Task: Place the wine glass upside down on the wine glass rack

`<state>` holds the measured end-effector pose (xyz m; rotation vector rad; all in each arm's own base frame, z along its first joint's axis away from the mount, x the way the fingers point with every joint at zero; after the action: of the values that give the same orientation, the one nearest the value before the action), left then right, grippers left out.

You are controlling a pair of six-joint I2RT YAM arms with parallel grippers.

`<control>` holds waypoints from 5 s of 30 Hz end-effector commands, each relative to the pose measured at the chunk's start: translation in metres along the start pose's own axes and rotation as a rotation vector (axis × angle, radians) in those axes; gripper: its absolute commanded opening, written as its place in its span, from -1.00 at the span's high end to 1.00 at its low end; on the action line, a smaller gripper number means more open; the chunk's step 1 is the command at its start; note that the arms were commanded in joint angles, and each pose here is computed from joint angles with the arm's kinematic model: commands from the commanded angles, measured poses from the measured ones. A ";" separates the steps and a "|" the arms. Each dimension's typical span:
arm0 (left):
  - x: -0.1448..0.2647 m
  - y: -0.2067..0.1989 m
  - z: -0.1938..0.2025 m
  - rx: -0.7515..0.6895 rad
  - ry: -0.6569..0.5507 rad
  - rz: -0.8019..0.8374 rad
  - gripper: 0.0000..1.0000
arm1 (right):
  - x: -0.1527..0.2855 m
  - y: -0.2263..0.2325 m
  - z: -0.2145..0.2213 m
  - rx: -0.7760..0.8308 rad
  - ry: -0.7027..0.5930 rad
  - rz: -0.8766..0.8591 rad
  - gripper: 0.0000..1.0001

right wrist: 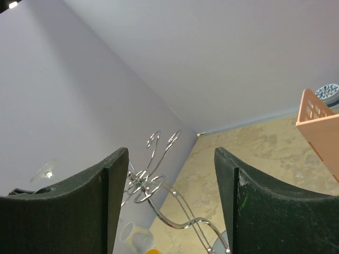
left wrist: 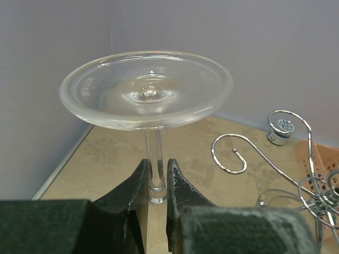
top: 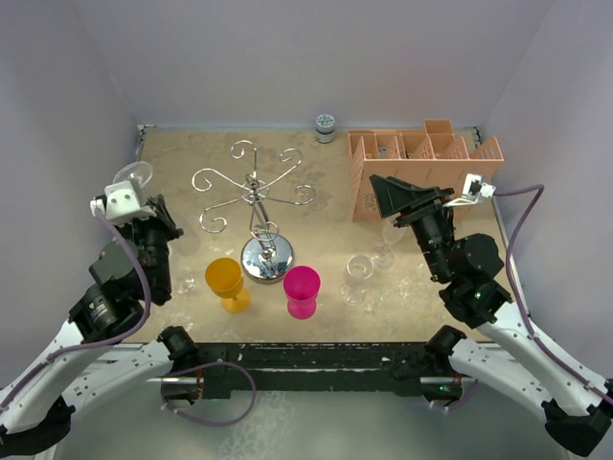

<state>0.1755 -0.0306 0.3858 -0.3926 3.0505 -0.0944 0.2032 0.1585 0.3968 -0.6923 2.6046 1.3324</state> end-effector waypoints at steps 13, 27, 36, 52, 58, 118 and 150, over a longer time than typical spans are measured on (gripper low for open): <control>-0.028 -0.026 0.038 -0.012 0.064 -0.070 1.00 | 0.000 0.000 0.005 -0.020 -0.010 -0.032 -0.32; -0.081 -0.021 0.041 -0.019 0.127 0.114 1.00 | 0.007 0.003 -0.005 -0.006 -0.030 -0.039 -0.33; -0.079 -0.029 0.021 0.039 0.026 0.352 1.00 | 0.004 0.007 0.000 -0.009 -0.013 -0.073 -0.33; -0.045 -0.039 0.067 -0.153 0.132 0.615 1.00 | 0.006 0.010 -0.005 -0.009 -0.027 -0.094 -0.33; -0.043 -0.045 0.077 -0.181 0.174 0.684 1.00 | 0.005 0.011 -0.003 -0.009 -0.020 -0.099 -0.32; -0.057 -0.056 0.063 -0.239 0.200 0.821 1.00 | -0.022 0.033 0.058 0.149 0.308 -0.331 -0.43; -0.073 -0.043 0.069 -0.066 0.136 0.583 1.00 | -0.017 0.042 0.048 0.124 0.283 -0.359 -0.41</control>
<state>0.2595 -0.0645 0.2965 0.6674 3.2885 0.0375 0.2055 0.2310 0.3624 -1.3223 2.7209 1.0074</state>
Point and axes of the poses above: each gripper's point midway between its finger pads, its own x axis back along the fingers, its own y axis along the line the jaws close on, z = x × y, the point moved 5 cm from there along x, back along the fingers, and after that the axes turned 5 degrees about -x, right-handed, at the moved point
